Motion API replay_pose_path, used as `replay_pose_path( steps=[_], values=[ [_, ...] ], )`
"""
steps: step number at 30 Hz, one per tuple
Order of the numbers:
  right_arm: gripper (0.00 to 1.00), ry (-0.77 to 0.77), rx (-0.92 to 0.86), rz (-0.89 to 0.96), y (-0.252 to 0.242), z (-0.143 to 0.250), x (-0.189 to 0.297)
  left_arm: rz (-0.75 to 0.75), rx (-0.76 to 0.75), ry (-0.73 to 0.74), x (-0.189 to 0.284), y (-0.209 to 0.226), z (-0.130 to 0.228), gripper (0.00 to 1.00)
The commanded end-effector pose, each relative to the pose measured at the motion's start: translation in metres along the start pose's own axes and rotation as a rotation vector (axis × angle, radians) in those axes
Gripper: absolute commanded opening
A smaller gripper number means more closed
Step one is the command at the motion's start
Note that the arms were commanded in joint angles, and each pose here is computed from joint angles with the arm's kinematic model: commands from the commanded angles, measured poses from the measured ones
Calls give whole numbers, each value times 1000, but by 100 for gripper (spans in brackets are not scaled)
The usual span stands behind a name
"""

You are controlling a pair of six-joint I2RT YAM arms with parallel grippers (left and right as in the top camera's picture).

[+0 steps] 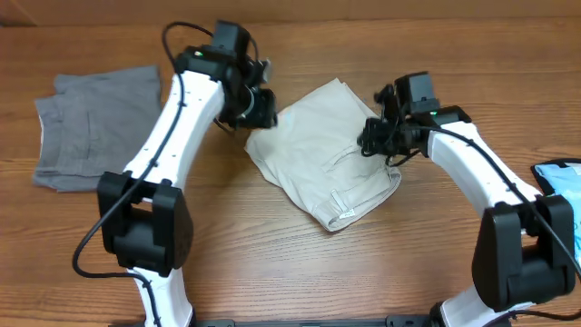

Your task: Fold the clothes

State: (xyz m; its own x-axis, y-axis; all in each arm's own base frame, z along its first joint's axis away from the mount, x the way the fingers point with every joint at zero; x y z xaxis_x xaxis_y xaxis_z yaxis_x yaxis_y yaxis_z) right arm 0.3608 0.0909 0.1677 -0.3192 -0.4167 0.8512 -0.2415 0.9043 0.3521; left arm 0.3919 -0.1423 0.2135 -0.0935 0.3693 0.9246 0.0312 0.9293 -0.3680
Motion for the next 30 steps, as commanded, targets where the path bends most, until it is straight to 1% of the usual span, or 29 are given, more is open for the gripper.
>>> replay_pose_path(
  steps=[1, 3, 5, 7, 8, 10, 14, 15, 17, 19, 22, 24, 26, 30],
  values=[
    [19, -77, 26, 12, 3, -15, 4, -2, -52, 117, -33, -7, 26, 39],
    [23, -108, 30, 28, -1, -21, -4, -14, -46, 163, -57, -4, 42, 34],
    [23, -118, 33, 30, -5, -23, -14, -18, -48, 178, -77, 0, 53, 30],
    [23, -98, 11, 30, -9, -21, -25, -12, -47, 163, -94, 6, 59, 27],
    [22, -78, -8, 32, -11, -19, -30, -9, -45, 153, -100, 9, 61, 26],
    [16, -17, -31, 38, -15, -10, -38, -12, -53, 127, -109, 15, 63, 26],
    [10, 128, -111, 50, -18, 12, -43, -117, -59, -13, -114, 33, 47, 29],
    [8, 170, -128, 51, -18, 18, -42, -133, -54, -70, -111, 38, 37, 28],
    [7, 232, -180, 61, -17, 27, -41, -111, -38, -165, -102, 45, 18, 23],
    [7, 280, -221, 51, -12, 34, -40, -34, 10, -248, -88, 50, -4, 21],
    [7, 316, -200, -23, 5, 39, -38, 131, 17, -319, -58, 49, -32, 21],
    [8, 286, -135, -28, 14, 35, -32, 199, 17, -320, -35, 45, -44, 27],
    [8, 231, -101, -13, 19, 26, -21, 242, 3, -280, -15, 38, -46, 31],
    [8, 67, -78, 74, 10, -3, 1, 275, -67, -149, 4, 17, -32, 37]
  ],
)
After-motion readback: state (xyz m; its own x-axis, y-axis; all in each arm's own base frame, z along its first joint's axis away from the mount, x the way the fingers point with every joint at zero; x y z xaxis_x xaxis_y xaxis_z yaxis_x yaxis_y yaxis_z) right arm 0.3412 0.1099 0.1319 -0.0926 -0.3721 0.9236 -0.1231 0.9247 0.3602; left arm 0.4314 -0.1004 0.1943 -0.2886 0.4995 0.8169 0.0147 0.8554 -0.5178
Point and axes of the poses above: each gripper's point midway between its finger pads, its own x axis back along the fingers, its own y axis along the line the jaws close on, z = x × y, the point moved 10 cm from there along x, back along the fingers, and after that the axes turned 11 degrees about x, right-handed, at the moved point
